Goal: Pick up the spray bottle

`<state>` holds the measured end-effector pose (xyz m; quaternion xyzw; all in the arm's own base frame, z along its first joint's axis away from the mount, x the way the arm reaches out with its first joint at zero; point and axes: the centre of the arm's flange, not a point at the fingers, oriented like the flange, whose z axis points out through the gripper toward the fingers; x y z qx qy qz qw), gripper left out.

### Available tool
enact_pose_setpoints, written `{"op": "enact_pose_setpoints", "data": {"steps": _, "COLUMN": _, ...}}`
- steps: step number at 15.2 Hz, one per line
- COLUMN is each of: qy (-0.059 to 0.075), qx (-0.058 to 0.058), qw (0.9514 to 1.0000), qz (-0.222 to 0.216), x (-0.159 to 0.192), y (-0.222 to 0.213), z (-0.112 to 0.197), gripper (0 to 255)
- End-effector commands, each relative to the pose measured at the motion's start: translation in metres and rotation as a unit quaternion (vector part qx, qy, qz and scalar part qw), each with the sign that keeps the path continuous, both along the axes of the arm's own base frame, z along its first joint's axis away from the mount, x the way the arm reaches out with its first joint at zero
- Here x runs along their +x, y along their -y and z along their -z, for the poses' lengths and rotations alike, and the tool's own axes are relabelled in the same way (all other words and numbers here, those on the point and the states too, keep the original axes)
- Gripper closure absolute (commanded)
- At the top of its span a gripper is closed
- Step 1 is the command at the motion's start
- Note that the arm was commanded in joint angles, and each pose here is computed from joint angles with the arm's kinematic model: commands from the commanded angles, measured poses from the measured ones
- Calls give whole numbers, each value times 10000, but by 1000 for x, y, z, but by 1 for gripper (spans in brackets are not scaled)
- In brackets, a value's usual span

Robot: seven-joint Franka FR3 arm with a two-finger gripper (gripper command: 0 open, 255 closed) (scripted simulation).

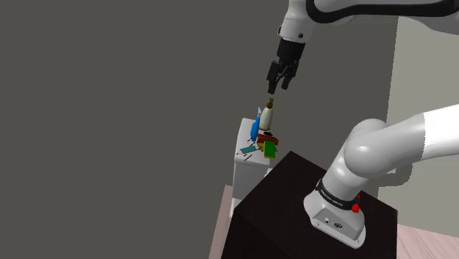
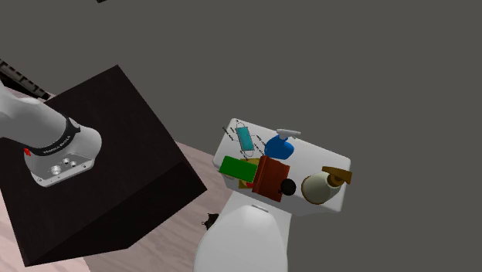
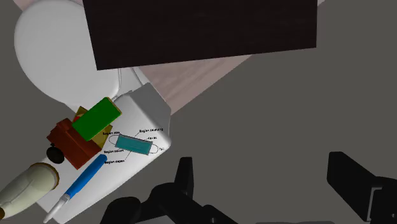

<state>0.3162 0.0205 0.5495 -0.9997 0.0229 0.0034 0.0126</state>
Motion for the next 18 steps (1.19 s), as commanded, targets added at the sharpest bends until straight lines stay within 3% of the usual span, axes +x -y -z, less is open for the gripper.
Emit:
{"op": "enact_pose_setpoints", "data": {"steps": 1, "qy": 0, "qx": 0, "qw": 10000, "qz": 0, "x": 0, "y": 0, "z": 0, "gripper": 0}}
{"op": "enact_pose_setpoints", "data": {"steps": 9, "qy": -45, "qx": -77, "qw": 9985, "qz": 545, "x": 63, "y": 60, "z": 59, "gripper": 0}}
{"op": "enact_pose_setpoints", "data": {"steps": 18, "qy": -95, "qx": -162, "qw": 9931, "qz": 1155, "x": 125, "y": 136, "z": 124, "gripper": 0}}
